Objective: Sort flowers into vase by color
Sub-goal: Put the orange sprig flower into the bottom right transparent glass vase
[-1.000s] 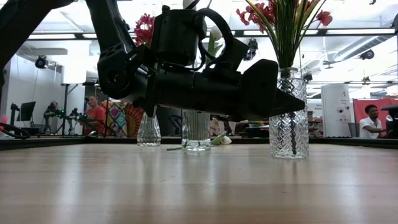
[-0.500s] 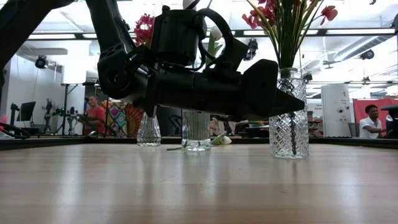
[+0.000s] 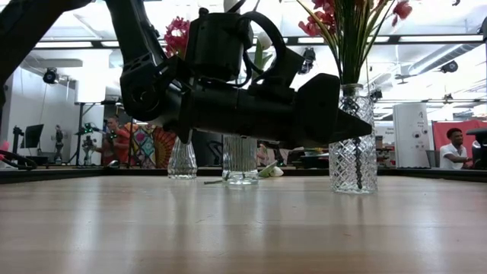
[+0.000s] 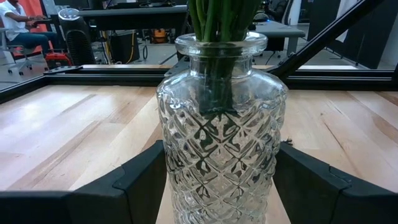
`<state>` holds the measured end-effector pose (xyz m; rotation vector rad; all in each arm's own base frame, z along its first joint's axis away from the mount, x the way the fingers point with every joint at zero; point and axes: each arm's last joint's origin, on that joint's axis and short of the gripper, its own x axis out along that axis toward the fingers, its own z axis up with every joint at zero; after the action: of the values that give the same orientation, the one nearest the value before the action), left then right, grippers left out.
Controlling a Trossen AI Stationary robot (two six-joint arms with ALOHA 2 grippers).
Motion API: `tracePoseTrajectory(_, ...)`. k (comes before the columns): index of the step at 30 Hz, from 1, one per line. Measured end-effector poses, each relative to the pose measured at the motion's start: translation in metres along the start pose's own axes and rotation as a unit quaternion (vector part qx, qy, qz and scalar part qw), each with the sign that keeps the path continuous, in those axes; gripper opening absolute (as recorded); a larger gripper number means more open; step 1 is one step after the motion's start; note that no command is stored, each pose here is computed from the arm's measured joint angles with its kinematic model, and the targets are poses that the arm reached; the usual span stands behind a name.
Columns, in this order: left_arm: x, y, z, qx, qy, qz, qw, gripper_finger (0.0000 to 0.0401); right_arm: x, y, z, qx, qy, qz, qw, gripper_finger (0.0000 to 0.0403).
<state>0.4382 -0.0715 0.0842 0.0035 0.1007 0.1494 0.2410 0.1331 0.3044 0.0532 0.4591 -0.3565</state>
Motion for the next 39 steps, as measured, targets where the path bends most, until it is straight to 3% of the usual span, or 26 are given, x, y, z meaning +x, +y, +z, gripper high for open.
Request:
tracePoseTrajectory(30,0.0000,0.0000,-0.0001,0.002,0.000,0.000,1.000,0.0246,0.0070,0.0031,-0.0061,0.002,0.016,0.006,1.000,0.0038)
tracePoseTrajectory(39,0.0000,0.0000,0.0000,0.002,0.000,0.000,1.000,0.0246,0.0081,-0.0004,-0.0086,-0.005,0.015,-0.021,1.000,0.0038)
